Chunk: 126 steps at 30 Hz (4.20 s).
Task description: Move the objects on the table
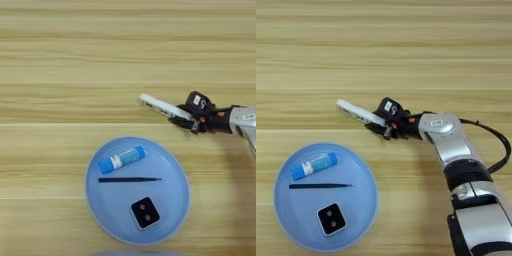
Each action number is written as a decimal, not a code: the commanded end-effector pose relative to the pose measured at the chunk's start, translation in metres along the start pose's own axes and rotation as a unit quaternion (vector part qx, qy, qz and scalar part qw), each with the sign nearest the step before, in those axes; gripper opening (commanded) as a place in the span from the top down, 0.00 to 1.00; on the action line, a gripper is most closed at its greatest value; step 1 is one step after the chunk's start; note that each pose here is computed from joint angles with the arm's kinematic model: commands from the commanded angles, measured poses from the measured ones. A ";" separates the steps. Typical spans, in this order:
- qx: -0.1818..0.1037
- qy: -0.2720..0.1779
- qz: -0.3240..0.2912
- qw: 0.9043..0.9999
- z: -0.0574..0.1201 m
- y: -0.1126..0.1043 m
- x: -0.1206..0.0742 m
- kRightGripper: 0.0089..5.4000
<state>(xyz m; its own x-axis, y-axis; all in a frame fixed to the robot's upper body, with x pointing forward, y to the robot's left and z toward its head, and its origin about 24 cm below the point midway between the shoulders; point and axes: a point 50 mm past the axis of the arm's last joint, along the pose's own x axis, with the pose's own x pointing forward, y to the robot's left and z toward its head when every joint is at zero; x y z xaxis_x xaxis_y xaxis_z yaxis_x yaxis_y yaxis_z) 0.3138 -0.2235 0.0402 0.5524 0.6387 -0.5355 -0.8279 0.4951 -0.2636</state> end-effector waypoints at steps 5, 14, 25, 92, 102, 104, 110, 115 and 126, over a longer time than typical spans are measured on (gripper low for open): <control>-0.049 -0.033 -0.044 0.997 0.033 -0.026 -0.008 0.50; -0.061 -0.077 -0.036 0.995 0.054 -0.025 -0.014 0.33; -0.055 -0.134 -0.008 0.989 0.080 -0.019 -0.030 0.09; -0.212 0.003 0.285 0.935 0.105 0.074 0.020 0.02; -0.214 0.035 0.299 0.929 0.091 0.078 0.023 0.23; -0.212 0.036 0.300 0.930 0.091 0.078 0.023 0.27; -0.213 0.038 0.297 0.930 0.089 0.077 0.025 0.35; -0.214 0.038 0.297 0.930 0.088 0.078 0.025 0.44; -0.217 0.037 0.297 0.929 0.088 0.078 0.025 0.65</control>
<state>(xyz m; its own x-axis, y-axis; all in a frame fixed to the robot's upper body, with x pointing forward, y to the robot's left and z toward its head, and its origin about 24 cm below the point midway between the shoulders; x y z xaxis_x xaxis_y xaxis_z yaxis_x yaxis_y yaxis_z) 0.2590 -0.1162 0.0597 -0.1046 0.6784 -0.7272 -0.9671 -0.2400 -0.0848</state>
